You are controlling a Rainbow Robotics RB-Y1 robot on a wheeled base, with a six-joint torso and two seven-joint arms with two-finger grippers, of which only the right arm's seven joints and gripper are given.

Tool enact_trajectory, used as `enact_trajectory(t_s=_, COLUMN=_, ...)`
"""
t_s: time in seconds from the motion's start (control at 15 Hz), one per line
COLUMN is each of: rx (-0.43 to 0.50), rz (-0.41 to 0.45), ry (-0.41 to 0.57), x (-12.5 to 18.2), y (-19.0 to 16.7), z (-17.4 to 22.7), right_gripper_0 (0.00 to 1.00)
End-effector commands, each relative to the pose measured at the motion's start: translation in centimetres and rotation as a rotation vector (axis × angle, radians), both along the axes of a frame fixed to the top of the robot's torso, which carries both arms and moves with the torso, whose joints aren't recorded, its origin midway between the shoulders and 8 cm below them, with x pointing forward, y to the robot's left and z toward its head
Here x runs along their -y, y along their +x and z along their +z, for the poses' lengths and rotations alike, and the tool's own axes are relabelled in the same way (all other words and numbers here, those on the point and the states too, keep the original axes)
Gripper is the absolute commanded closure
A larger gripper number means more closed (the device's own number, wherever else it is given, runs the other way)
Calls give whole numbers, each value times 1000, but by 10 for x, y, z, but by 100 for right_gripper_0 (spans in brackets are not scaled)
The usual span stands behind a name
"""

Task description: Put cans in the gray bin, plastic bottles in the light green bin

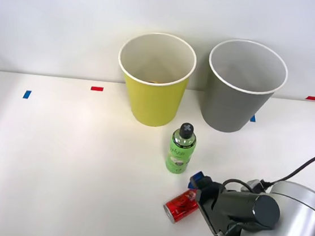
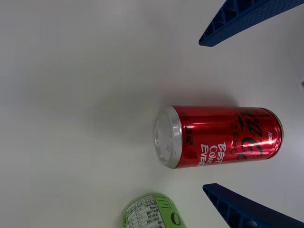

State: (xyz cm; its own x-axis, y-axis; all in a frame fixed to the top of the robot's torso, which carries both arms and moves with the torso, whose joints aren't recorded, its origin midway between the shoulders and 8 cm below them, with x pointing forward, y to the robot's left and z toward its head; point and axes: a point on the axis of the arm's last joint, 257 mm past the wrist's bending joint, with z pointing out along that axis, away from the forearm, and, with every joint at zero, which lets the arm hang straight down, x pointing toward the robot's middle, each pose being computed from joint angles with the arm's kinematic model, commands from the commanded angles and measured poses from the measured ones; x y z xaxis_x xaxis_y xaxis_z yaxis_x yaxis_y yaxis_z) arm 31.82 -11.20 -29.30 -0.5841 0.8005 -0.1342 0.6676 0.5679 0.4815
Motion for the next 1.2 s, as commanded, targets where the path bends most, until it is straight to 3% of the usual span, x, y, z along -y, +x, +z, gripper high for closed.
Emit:
enact_trajectory(t_s=0.07, rx=-38, rz=8, ry=8, x=-9, y=2, z=-7, right_gripper_0=0)
enact_trajectory(t_s=0.6, rx=-52, rz=8, ry=-16, x=-23, y=25, z=-21, right_gripper_0=0)
enact_trajectory(t_s=1.07, rx=-49, rz=45, ry=-108, x=-6, y=26, z=-38, right_gripper_0=0)
enact_trajectory(t_s=1.2, rx=-39, rz=58, ry=-123, x=-4, y=27, z=-38, right_gripper_0=27)
